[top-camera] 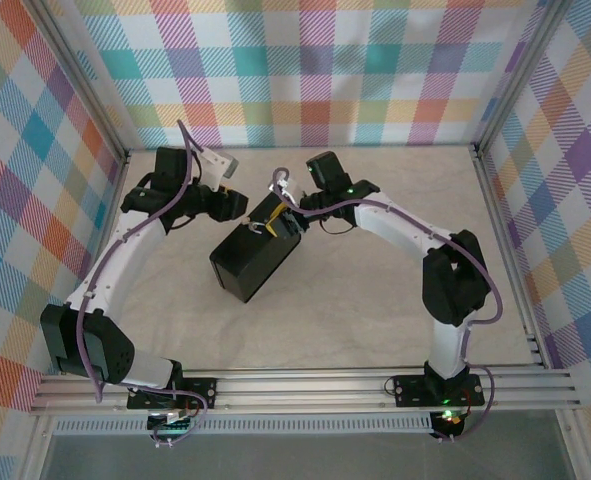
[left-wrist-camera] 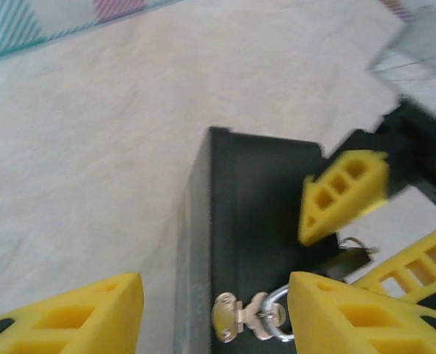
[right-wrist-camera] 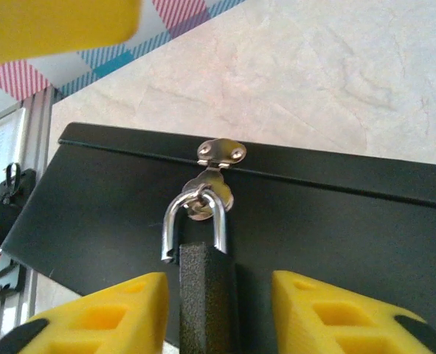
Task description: Unlock the padlock with the key
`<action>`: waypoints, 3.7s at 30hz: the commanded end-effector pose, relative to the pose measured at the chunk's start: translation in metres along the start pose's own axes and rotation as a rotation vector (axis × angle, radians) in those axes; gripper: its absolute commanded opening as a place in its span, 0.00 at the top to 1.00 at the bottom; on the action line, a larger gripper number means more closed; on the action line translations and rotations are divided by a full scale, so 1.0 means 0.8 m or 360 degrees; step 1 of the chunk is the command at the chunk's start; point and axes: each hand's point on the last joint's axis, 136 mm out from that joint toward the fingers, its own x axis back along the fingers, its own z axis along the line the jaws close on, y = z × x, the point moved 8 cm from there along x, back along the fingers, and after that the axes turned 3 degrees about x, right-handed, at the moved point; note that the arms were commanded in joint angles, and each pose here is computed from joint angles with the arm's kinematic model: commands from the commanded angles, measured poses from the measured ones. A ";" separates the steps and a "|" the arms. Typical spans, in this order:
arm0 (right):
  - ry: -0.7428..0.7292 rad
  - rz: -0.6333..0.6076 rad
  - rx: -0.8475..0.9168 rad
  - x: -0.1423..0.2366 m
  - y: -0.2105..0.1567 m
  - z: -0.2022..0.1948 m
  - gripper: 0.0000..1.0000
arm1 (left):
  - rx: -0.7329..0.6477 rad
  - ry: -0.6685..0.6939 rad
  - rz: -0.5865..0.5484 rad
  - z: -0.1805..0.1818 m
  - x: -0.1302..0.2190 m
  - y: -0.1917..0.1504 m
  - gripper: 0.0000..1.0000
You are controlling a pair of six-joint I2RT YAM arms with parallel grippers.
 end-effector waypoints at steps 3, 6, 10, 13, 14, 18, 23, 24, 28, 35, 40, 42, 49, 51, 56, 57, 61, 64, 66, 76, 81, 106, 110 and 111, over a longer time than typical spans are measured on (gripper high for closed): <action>-0.0134 0.0042 -0.0040 -0.011 0.002 -0.002 0.79 | 0.0357 0.0301 0.0169 0.014 0.013 -0.063 0.47; -0.0223 0.0025 -0.0138 -0.007 0.006 0.000 0.89 | 0.0401 0.0265 0.0230 0.008 0.012 -0.090 0.47; -0.0352 -0.0025 -0.0305 -0.001 0.016 0.007 0.94 | 0.0423 0.0281 0.0322 -0.001 0.009 -0.109 0.49; -0.0464 -0.0072 -0.0387 0.002 0.027 0.017 0.94 | 0.0434 0.0220 0.0363 -0.009 0.005 -0.116 0.52; -0.0501 -0.0082 -0.0411 0.002 0.031 0.020 0.95 | 0.0431 0.0183 0.0364 -0.013 0.004 -0.116 0.53; -0.0583 -0.0130 -0.0542 0.010 0.040 0.026 0.95 | 0.0426 0.0070 0.0347 -0.027 0.004 -0.114 0.55; -0.0615 -0.0194 -0.0743 0.010 0.043 0.034 0.97 | 0.0438 -0.0079 0.0334 -0.042 0.000 -0.111 0.59; -0.0641 -0.0200 -0.0779 0.009 0.043 0.037 0.97 | 0.0441 -0.0103 0.0335 -0.045 -0.003 -0.112 0.61; -0.0796 -0.0313 -0.0903 0.007 0.042 0.045 0.95 | 0.0429 -0.0142 0.0358 -0.053 -0.016 -0.112 0.68; -0.0848 -0.0407 -0.1074 -0.029 0.036 0.017 0.97 | 0.0416 -0.0129 0.0402 -0.052 -0.030 -0.108 0.71; -0.0818 -0.0508 -0.1133 -0.048 0.049 0.004 0.97 | 0.0406 -0.0135 0.0405 -0.052 -0.031 -0.110 0.71; -0.0827 -0.0558 -0.1169 -0.051 0.054 0.000 0.97 | 0.0393 -0.0138 0.0405 -0.052 -0.030 -0.108 0.71; -0.0884 -0.0703 -0.1194 -0.043 0.068 -0.003 0.97 | 0.0375 -0.0128 0.0438 -0.048 -0.038 -0.104 0.72; -0.0875 -0.0672 -0.1088 -0.050 0.080 0.002 0.97 | 0.0369 -0.0141 0.0436 -0.049 -0.038 -0.102 0.74; -0.0937 -0.0639 -0.1059 -0.061 0.074 -0.005 0.96 | 0.0367 -0.0113 0.0429 -0.044 -0.032 -0.103 0.74; -0.0954 -0.0645 -0.1047 -0.060 0.074 -0.007 0.96 | 0.0377 -0.0107 0.0421 -0.042 -0.030 -0.102 0.73; -0.1025 -0.0686 -0.1003 -0.029 0.086 -0.014 0.94 | 0.0433 -0.0072 0.0345 -0.034 -0.022 -0.090 0.60; -0.1043 -0.0731 -0.0990 0.006 0.091 -0.021 0.94 | 0.0456 -0.0090 0.0272 -0.033 -0.016 -0.075 0.50; -0.1033 -0.0742 -0.0993 0.030 0.091 -0.025 0.93 | 0.0460 -0.0114 0.0225 -0.033 -0.013 -0.062 0.49; -0.1337 -0.0626 -0.1351 0.162 -0.031 -0.050 0.90 | 0.0547 0.0115 0.0061 -0.003 -0.022 -0.029 0.48; -0.1544 -0.0417 -0.1612 0.177 -0.157 -0.071 0.90 | 0.0557 0.0291 -0.0018 0.017 -0.009 0.001 0.49; -0.0919 -0.0259 -0.1411 0.117 -0.122 -0.008 0.11 | 0.1221 0.0175 0.0219 0.035 -0.005 -0.090 0.00; -0.0879 -0.0288 -0.1429 0.096 -0.069 0.016 0.00 | 0.1222 0.0203 0.0185 0.021 0.001 -0.107 0.00; -0.0899 -0.0274 -0.1467 0.094 -0.060 0.016 0.00 | 0.1215 0.0219 0.0177 0.021 0.002 -0.110 0.00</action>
